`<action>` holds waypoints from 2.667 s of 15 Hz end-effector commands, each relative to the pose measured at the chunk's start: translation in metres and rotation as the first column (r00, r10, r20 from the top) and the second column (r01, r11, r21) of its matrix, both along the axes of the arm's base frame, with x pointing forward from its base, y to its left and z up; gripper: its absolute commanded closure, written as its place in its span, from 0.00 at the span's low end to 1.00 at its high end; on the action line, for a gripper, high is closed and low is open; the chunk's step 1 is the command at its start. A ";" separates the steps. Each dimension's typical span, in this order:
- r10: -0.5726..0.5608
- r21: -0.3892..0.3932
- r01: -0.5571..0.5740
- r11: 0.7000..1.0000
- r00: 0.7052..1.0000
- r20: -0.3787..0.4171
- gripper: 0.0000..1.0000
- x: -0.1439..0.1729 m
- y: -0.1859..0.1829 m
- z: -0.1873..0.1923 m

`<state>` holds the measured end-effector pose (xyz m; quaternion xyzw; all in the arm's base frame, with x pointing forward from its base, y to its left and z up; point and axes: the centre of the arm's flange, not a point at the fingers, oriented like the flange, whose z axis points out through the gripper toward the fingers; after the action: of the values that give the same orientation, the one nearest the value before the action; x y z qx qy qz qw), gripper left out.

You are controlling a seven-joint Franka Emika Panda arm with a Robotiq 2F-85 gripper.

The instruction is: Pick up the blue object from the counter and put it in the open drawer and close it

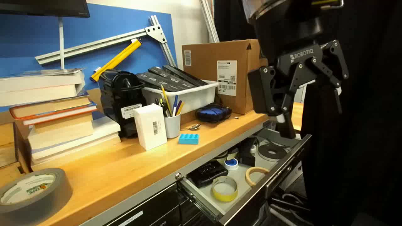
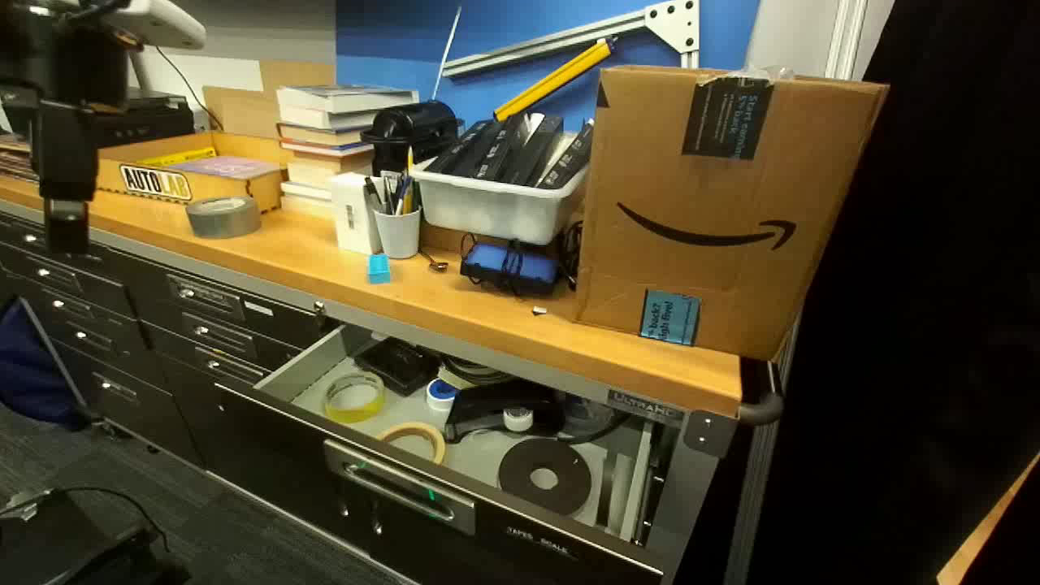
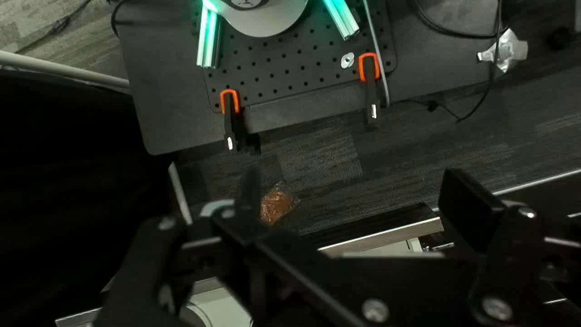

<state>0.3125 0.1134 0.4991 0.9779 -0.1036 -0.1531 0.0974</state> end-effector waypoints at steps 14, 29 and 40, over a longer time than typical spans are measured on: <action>0.076 0.142 -0.099 0.985 0.985 0.155 0.00 0.162 0.042 -0.061; 0.084 0.213 -0.113 0.971 0.987 0.139 0.00 0.311 0.017 -0.102; 0.076 0.242 -0.088 0.966 0.995 0.060 0.00 0.337 -0.006 -0.139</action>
<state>0.6361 0.1084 0.3613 0.9905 -0.0526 -0.1260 -0.0139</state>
